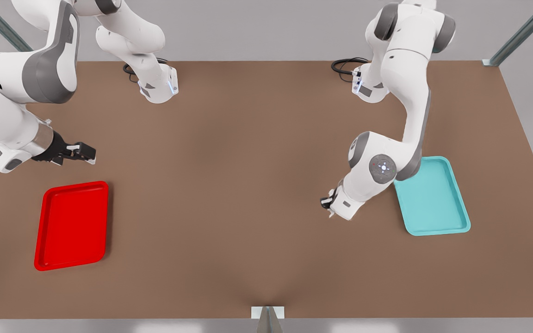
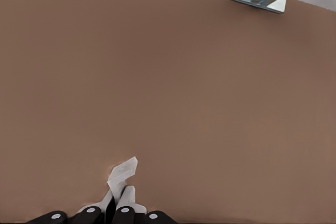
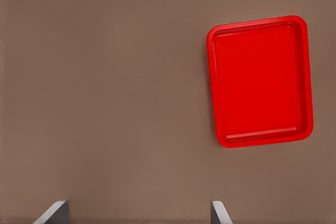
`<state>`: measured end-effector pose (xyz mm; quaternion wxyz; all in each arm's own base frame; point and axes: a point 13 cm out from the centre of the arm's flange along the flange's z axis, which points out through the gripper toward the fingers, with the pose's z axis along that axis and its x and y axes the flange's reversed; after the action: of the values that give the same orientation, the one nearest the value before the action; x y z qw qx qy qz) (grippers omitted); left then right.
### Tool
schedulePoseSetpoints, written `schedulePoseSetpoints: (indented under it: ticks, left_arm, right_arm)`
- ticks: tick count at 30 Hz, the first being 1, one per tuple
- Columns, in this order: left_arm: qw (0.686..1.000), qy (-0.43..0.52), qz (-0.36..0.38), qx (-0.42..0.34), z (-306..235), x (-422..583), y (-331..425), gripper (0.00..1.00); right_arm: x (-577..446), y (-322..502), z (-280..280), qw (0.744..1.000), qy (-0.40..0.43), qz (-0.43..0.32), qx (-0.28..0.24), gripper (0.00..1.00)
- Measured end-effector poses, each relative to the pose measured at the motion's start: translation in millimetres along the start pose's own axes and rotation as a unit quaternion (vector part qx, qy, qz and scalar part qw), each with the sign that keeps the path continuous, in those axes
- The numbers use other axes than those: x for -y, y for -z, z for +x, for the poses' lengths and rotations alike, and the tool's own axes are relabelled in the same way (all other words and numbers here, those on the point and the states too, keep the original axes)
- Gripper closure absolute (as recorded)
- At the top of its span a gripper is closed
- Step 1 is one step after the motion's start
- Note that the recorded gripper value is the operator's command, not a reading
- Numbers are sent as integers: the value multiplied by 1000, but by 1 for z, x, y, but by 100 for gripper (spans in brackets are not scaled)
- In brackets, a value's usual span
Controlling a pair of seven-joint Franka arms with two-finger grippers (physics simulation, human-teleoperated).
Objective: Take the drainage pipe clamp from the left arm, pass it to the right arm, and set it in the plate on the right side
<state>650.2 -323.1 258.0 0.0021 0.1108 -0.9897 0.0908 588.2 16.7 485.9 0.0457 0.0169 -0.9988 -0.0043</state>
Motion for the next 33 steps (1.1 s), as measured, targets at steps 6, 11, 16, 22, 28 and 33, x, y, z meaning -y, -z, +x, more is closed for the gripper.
schedulePoseSetpoints:
  ticks: [6,11,16,22,28,33]
  left_arm:
    - [970,232,60,29,31,103,4,79]
    - [899,420,118,26,55,173,-6,79]
    - [797,584,151,-5,64,198,-13,79]
    - [681,708,182,-47,78,233,-12,79]
    - [580,786,195,-88,87,255,1,79]
    - [510,831,190,-112,90,260,0,79]
  right_arm:
    - [-42,1,-1,999,37,-16,3,0]
    - [-138,-29,-10,995,98,-18,-2,0]
    - [-206,-50,-16,993,118,-21,9,0]
    - [-260,-64,-10,993,103,-61,12,0]
    - [-337,-111,-9,992,95,-79,16,0]
    - [-343,-138,-21,995,61,-77,30,0]
